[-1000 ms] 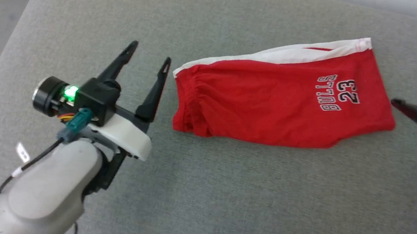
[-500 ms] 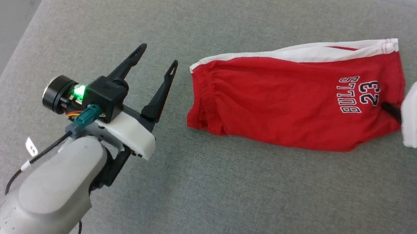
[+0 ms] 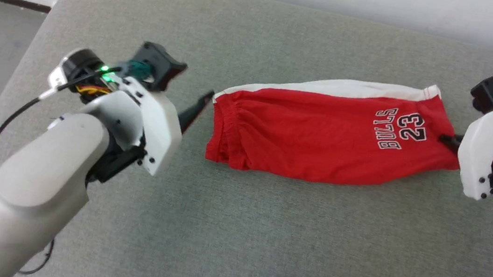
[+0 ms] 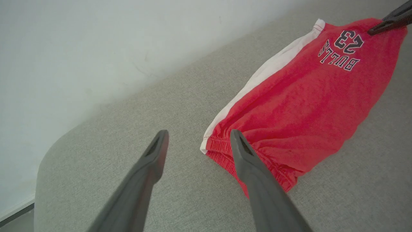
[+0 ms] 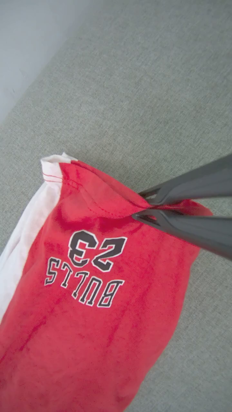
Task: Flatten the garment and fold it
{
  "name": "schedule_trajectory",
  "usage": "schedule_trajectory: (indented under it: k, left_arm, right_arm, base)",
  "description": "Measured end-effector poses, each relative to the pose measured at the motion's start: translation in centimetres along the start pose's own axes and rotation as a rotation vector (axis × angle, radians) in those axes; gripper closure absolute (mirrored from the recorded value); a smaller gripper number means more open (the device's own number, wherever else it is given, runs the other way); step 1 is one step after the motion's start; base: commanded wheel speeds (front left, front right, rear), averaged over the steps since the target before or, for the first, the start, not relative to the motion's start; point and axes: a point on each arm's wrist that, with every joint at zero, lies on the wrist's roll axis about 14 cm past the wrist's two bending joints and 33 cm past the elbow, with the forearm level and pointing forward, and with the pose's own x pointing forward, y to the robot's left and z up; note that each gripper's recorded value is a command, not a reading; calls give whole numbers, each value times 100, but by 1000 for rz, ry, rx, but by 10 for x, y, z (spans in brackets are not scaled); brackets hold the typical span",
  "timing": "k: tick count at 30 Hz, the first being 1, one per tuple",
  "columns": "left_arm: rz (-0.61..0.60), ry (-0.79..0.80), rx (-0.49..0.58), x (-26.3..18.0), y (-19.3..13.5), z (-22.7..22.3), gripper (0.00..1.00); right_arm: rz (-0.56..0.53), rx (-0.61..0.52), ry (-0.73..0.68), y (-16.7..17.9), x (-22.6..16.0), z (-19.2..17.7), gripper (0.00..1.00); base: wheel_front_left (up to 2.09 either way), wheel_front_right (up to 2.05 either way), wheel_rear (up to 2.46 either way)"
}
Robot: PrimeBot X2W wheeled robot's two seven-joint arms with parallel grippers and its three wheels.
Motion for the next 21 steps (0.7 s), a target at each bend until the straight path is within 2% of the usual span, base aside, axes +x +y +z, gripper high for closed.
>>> schedule_trajectory:
  k: [7,10,16,21]
  left_arm:
    - [-196,268,-1,3,-53,-36,0]
    - [-252,350,-36,8,-70,-52,0]
    - [-284,465,-162,26,-90,-85,0]
    - [-321,551,-147,34,-103,-104,0]
  right_arm:
    - [-8,-10,-2,1,-13,-14,100]
    - [-3,-11,4,2,-10,-18,100]
    - [24,-5,13,11,0,-27,100]
    - [27,0,27,12,2,-35,100]
  base:
    - [0,0,0]
    - [0,0,0]
    - [0,0,0]
    - [0,0,0]
